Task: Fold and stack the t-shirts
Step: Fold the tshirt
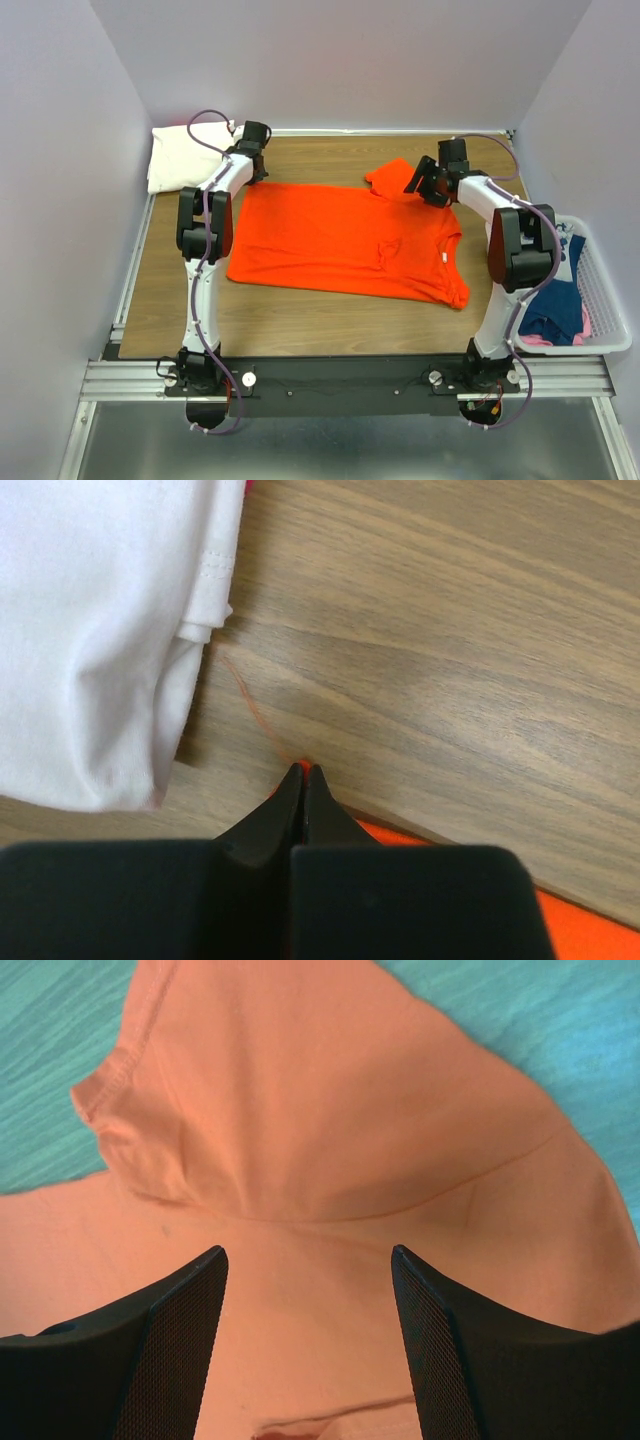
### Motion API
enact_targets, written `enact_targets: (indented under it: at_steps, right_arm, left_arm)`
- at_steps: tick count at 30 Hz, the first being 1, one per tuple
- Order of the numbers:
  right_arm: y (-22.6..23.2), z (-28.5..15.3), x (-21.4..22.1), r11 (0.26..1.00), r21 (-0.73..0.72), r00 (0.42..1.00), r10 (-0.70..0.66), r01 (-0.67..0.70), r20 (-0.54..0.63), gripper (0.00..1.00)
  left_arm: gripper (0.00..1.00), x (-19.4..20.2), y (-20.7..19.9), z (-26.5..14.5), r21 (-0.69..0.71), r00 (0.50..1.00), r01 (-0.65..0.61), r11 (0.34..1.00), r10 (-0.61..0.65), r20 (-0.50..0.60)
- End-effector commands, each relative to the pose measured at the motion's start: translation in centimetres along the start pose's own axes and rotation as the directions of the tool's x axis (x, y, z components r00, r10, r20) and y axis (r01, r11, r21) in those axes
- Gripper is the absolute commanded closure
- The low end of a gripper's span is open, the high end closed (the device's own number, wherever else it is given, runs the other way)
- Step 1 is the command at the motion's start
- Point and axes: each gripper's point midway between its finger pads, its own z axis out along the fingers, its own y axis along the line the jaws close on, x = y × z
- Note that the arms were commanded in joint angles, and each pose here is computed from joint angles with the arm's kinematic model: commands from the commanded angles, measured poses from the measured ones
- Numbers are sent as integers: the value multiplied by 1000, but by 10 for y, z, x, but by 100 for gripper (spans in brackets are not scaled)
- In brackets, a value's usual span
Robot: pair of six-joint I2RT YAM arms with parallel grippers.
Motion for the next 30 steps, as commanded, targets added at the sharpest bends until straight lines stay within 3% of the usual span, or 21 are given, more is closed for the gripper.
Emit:
enact_targets:
  at_steps: [1, 16, 20, 24, 30]
  right_arm:
    - [-1, 12, -16, 999, 32, 998, -37, 35, 44, 27]
    - [-10, 51, -76, 973, 168, 970, -183, 156, 161, 28]
    - [-1, 63, -89, 972, 156, 963, -201, 174, 180, 38]
    - [-4, 79, -87, 970, 161, 966, -207, 182, 154, 44]
    - [-25, 77, -73, 956, 239, 971, -202, 168, 125, 44]
  left_arm:
    - [100, -2, 7, 1, -48, 1000, -6, 999, 6, 15]
    - [100, -12, 36, 4, -76, 1000, 13, 997, -11, 29]
    - [100, -11, 34, 5, -57, 1000, 10, 998, -9, 23]
    - [100, -11, 32, 4, -48, 1000, 10, 999, -9, 24]
    - [100, -10, 31, 4, -31, 1000, 10, 999, -9, 28]
